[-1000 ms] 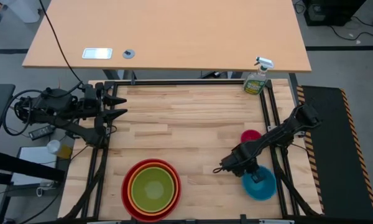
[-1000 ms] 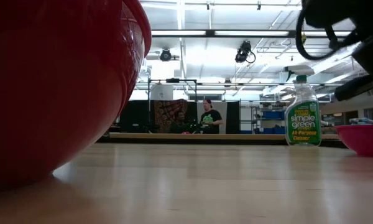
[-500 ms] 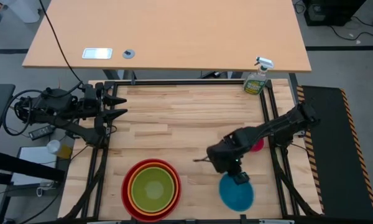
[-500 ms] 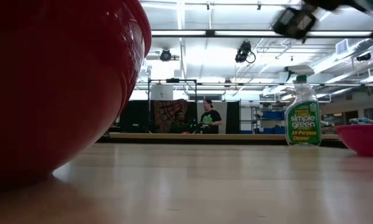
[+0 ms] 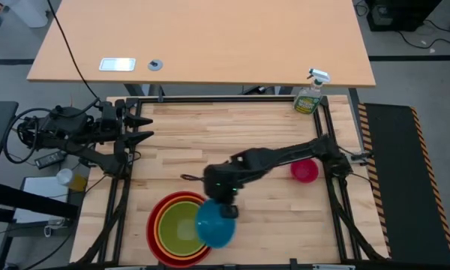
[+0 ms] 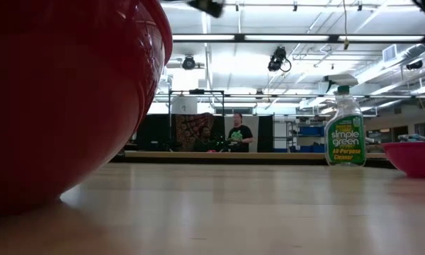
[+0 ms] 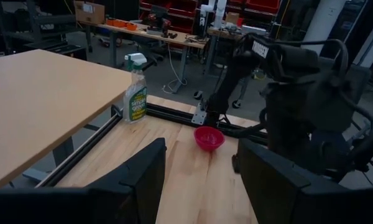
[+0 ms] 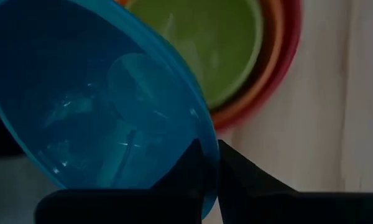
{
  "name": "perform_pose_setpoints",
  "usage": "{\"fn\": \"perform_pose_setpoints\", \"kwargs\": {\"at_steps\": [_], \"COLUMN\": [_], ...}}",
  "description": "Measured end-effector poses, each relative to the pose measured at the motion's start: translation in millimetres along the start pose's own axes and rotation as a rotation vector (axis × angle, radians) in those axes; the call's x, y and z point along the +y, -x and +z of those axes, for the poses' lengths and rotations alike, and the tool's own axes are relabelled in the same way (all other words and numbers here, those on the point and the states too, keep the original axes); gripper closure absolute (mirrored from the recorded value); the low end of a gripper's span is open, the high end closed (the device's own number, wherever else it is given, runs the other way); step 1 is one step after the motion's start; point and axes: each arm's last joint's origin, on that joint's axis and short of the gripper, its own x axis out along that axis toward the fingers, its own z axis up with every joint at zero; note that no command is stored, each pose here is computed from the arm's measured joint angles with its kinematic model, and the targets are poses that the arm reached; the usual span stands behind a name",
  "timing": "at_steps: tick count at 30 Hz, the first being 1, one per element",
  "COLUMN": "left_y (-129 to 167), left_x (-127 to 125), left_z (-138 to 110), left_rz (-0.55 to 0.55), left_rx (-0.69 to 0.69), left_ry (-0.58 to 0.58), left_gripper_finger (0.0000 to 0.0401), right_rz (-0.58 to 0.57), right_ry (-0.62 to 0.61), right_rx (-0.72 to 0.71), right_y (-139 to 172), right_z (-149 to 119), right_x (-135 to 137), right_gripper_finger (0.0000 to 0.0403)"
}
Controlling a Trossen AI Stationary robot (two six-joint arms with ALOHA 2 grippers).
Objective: Nest bowls inside each other
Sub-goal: Stack the blue bowl on the green bowl
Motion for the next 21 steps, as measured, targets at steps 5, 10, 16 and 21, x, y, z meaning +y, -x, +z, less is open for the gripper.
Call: {"fn": "perform_pose_setpoints", "kwargs": {"at_steps": [5, 10, 16, 21], "left_y": [0, 0, 0, 0], "left_x": [0, 0, 0, 0], "left_z": [0, 0, 0, 0], "left_rz": [0.0, 0.0, 0.0, 0.0], "left_rx": [0.0, 0.0, 0.0, 0.0], "left_ry": [0.003, 0.003, 0.003, 0.003], "left_gripper_finger": [0.0197, 0.0197, 0.0197, 0.0197], "right_rz": [-0.027, -0.007, -0.024, 0.009], "right_ry": [-0.068, -0.182, -0.082, -0.06], "right_rx": [-0.067, -0.084, -0.069, -0.04], "right_y": [-33, -79, -104, -114], "right_z": [27, 32, 27, 24], "right_x": [-22, -46, -39, -38], "right_gripper_finger": [0.0372, 0.0372, 0.0372, 0.036]}}
